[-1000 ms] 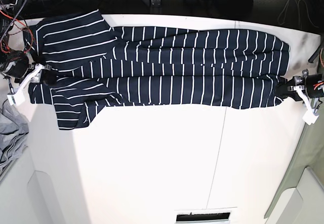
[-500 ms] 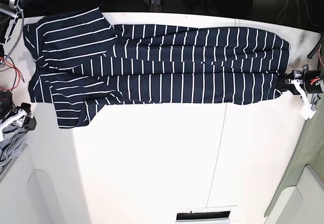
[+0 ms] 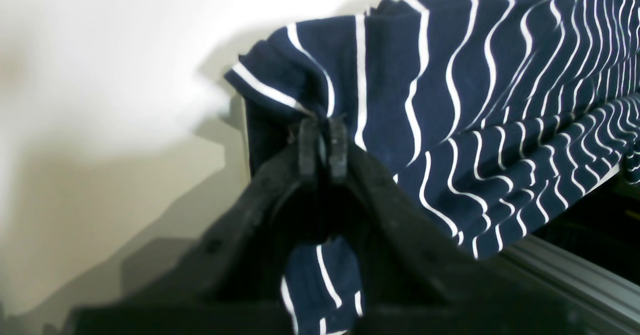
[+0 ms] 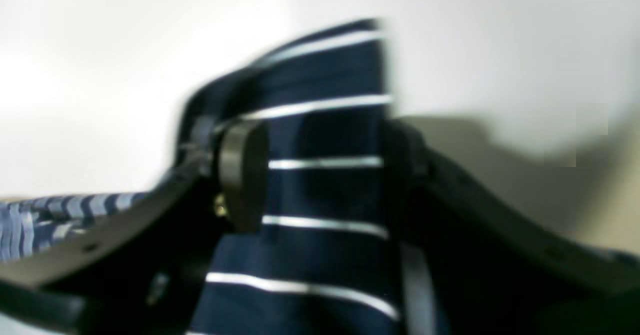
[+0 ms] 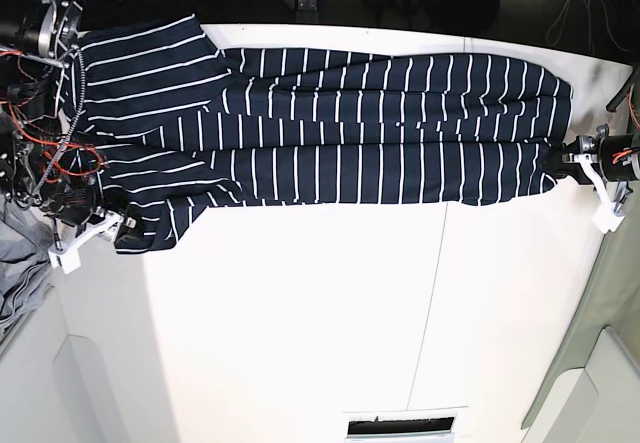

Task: Layout the t-shirt on the table in an organized manner, then fold the t-shirt properly
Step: 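Lift the folded edge with both grippers and fold it over again, then lower the folded strip and press it flat with both grippers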

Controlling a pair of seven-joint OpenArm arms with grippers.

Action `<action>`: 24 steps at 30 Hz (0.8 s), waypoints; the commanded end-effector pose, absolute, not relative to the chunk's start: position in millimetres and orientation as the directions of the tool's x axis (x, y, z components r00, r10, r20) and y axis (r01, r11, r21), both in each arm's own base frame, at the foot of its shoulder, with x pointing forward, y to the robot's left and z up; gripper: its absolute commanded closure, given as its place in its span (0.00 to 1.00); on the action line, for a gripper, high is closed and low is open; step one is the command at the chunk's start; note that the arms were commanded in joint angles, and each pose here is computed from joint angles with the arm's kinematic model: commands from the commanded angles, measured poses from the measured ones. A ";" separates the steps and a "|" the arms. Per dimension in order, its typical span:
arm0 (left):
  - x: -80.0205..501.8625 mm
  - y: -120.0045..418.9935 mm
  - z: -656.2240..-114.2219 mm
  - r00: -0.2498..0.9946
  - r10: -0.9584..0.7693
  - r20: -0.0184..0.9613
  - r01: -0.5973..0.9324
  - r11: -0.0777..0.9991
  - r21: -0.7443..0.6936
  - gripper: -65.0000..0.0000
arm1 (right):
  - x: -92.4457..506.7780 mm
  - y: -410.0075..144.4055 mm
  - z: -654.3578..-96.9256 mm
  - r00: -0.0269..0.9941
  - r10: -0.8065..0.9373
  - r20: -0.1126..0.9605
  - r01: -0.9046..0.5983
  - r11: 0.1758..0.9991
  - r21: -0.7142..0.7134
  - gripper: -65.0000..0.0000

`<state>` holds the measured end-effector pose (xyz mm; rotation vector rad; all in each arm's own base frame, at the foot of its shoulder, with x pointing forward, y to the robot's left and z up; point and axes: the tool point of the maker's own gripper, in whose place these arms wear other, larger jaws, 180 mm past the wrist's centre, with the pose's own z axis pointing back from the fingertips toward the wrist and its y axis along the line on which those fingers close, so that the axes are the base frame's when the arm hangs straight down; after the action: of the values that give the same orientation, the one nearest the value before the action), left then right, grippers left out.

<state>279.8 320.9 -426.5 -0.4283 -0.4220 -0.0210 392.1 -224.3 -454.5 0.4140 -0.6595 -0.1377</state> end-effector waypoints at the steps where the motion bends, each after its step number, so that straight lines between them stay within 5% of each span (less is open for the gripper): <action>1: 292.7 330.9 -409.6 0.891 0.066 0.449 0.124 0.916 -0.382 1.00 | 405.0 -225.4 -439.8 0.764 -0.239 0.600 -0.037 0.911 0.411 0.47; 4: 292.7 331.0 -409.6 0.891 0.066 0.449 0.124 0.916 -0.381 1.00 | 406.9 -209.2 -440.1 0.764 -0.238 0.600 -0.060 0.899 0.434 0.57; 8: 293.7 330.9 -408.9 0.888 0.070 0.454 0.123 0.915 -0.384 1.00 | 407.1 -192.6 -439.5 0.766 -0.232 0.600 -0.094 0.882 0.461 1.00; 15: 291.1 333.3 -399.5 0.897 0.066 0.437 0.127 0.908 -0.399 1.00 | 404.6 -168.4 -396.9 0.802 -0.191 0.566 -0.190 0.816 0.546 1.00; 24: 283.7 350.3 -348.1 0.906 0.095 0.412 0.129 0.865 -0.484 1.00 | 349.4 -183.5 -345.0 0.746 -0.017 0.666 -0.372 0.819 0.437 1.00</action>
<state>275.0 339.1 -365.7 -0.5491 -0.4023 -0.0066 335.3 -182.1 -365.5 0.5769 -0.6393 0.1949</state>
